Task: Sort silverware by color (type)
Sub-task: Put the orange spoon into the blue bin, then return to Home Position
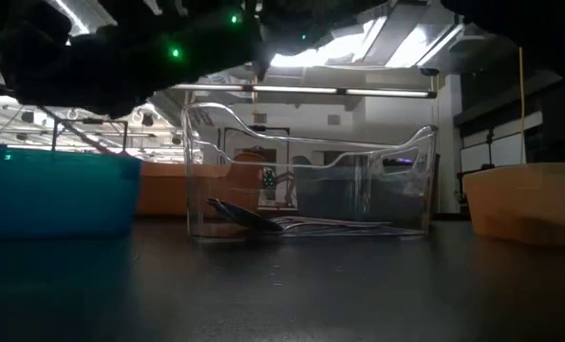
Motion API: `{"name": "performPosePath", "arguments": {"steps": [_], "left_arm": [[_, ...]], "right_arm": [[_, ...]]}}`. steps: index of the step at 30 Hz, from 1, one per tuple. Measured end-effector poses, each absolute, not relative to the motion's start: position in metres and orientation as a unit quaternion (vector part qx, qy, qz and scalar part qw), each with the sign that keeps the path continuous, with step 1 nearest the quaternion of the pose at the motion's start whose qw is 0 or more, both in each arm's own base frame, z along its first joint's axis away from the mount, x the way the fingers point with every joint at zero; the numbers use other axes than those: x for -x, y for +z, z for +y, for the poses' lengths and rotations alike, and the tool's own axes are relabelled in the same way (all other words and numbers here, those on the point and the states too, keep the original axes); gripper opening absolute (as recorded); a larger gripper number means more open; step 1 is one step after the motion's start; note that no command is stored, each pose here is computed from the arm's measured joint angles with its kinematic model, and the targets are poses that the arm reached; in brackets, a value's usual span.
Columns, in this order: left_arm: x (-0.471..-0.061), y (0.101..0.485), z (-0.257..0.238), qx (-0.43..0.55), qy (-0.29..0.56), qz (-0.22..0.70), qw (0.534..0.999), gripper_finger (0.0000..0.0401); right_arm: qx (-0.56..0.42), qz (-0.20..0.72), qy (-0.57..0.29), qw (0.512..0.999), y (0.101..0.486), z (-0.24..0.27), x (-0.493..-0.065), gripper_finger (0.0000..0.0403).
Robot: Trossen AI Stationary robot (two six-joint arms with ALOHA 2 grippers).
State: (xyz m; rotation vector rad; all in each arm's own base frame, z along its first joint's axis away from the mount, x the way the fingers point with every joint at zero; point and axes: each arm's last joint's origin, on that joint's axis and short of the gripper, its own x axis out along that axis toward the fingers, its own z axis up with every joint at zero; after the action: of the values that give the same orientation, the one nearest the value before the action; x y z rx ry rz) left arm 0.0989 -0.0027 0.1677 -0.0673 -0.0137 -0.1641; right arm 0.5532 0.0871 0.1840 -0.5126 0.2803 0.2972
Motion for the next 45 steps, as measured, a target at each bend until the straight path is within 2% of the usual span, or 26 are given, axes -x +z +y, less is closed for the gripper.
{"name": "performPosePath", "arguments": {"steps": [6, 22, 37, 45], "left_arm": [[-0.099, 0.168, -0.003, 0.034, -0.081, -0.006, 0.996, 0.0103], [-0.099, 0.168, -0.003, 0.034, -0.082, -0.006, 0.996, 0.0103], [-0.099, 0.168, -0.003, 0.033, -0.082, -0.007, 0.996, 0.0103], [-0.099, 0.168, -0.003, 0.033, -0.082, -0.007, 0.996, 0.0103]], "right_arm": [[0.252, 0.144, 0.144, 0.946, 0.163, 0.085, -0.558, 0.0000], [0.251, 0.169, 0.153, 0.941, 0.157, 0.086, -0.556, 0.0002], [0.251, 0.169, 0.151, 0.941, 0.157, 0.086, -0.556, 0.0062], [0.251, 0.169, 0.151, 0.941, 0.158, 0.086, -0.556, 0.0069]]}}
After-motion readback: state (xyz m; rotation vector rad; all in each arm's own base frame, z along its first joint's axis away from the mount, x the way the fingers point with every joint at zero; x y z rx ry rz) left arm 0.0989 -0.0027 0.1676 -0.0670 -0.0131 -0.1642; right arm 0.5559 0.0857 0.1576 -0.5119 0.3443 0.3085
